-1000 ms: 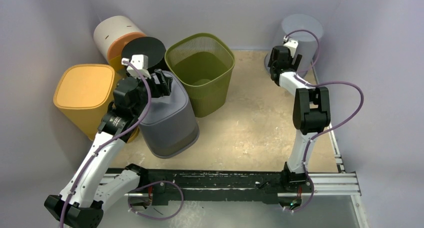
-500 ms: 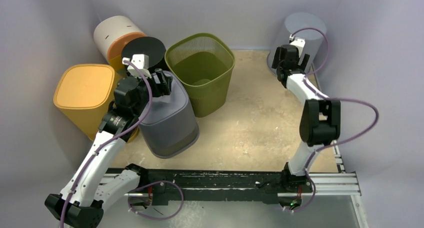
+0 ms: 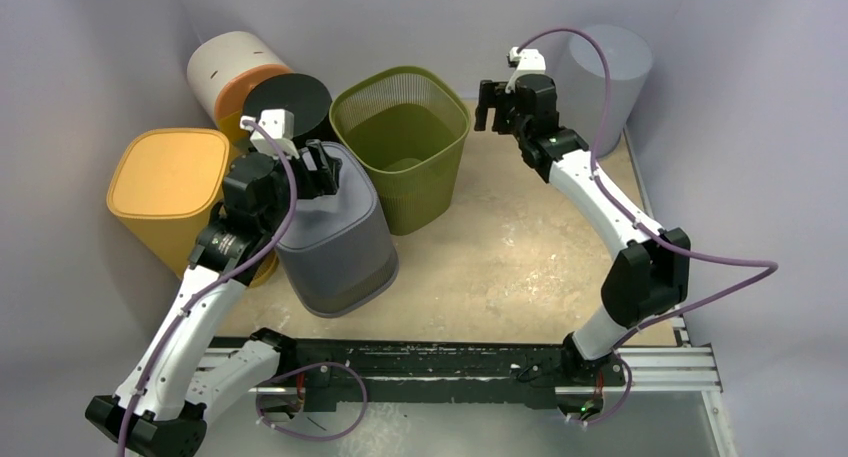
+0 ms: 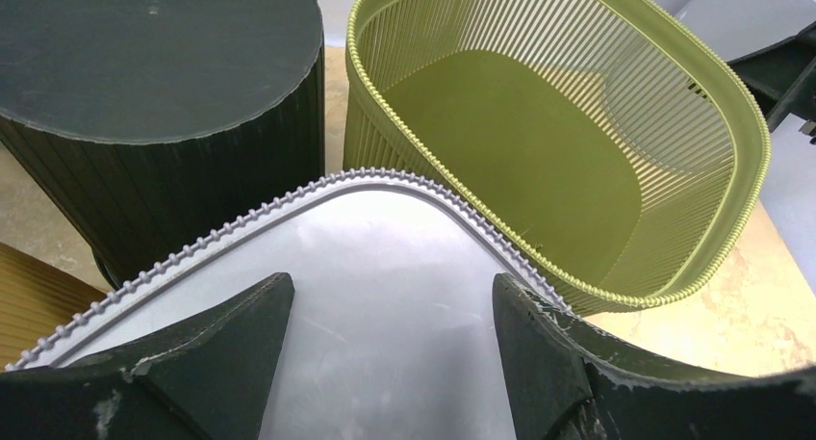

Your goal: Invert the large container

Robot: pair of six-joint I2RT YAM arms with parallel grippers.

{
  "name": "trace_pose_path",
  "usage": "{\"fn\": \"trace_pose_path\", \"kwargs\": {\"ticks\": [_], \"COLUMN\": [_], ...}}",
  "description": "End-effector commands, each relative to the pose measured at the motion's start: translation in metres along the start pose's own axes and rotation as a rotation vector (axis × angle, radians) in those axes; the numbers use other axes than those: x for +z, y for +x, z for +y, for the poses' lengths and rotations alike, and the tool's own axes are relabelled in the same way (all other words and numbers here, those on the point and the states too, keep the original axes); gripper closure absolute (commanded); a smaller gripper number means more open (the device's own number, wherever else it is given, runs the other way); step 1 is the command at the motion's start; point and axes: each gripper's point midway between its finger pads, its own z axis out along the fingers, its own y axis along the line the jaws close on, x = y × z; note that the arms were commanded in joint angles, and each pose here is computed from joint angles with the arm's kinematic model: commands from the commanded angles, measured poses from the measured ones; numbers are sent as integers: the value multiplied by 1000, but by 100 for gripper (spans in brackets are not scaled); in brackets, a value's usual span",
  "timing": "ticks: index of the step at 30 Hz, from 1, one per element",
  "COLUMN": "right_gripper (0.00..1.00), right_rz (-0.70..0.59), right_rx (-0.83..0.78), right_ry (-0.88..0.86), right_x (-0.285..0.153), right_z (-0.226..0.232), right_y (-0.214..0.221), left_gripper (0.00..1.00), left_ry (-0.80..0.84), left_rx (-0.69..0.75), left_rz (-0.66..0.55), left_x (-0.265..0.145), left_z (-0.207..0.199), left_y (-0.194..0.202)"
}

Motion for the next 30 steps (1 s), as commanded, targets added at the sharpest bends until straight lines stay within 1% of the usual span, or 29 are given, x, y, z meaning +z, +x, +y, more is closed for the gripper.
{"fn": "trace_pose_path", "kwargs": {"ticks": [1,4,6,13,16,19,22,28,30], "right_gripper": [13,14,14,14,15,16,17,28,36], "right_rz": [-73,-117,-130,-129,-100,-30,-1,24,19], "right_rx": [78,90,93,65,58,28,12,0,-3], "right_ry": [-75,-35,-55,-174,-203,-212,-195,-122,-83], "right_x": [-23,-43,-54,-75,-68,-50,-41,-32,-35], "right_z": [11,6,9,49,63,78,87,77,69], "right_y": [-39,-49,-55,-68,-63,-42,-27,-13,-15], "left_gripper": [26,26,26,26,26,26,26,26,26], "left_ry": [-90,-96,-100,-99,-95,-90,-91,-97,-102], "left_rx": [-4,1,5,-7,-14,-18,-19,-17,-15], "left_rz": [254,263,267,268,268,267,253,243,243], "left_x": [-14,-15,-15,-13,-14,-17,-22,-32,-35], "left_z": [22,24,25,25,24,23,23,25,27], "left_y": [67,70,72,75,75,73,68,65,66]}}
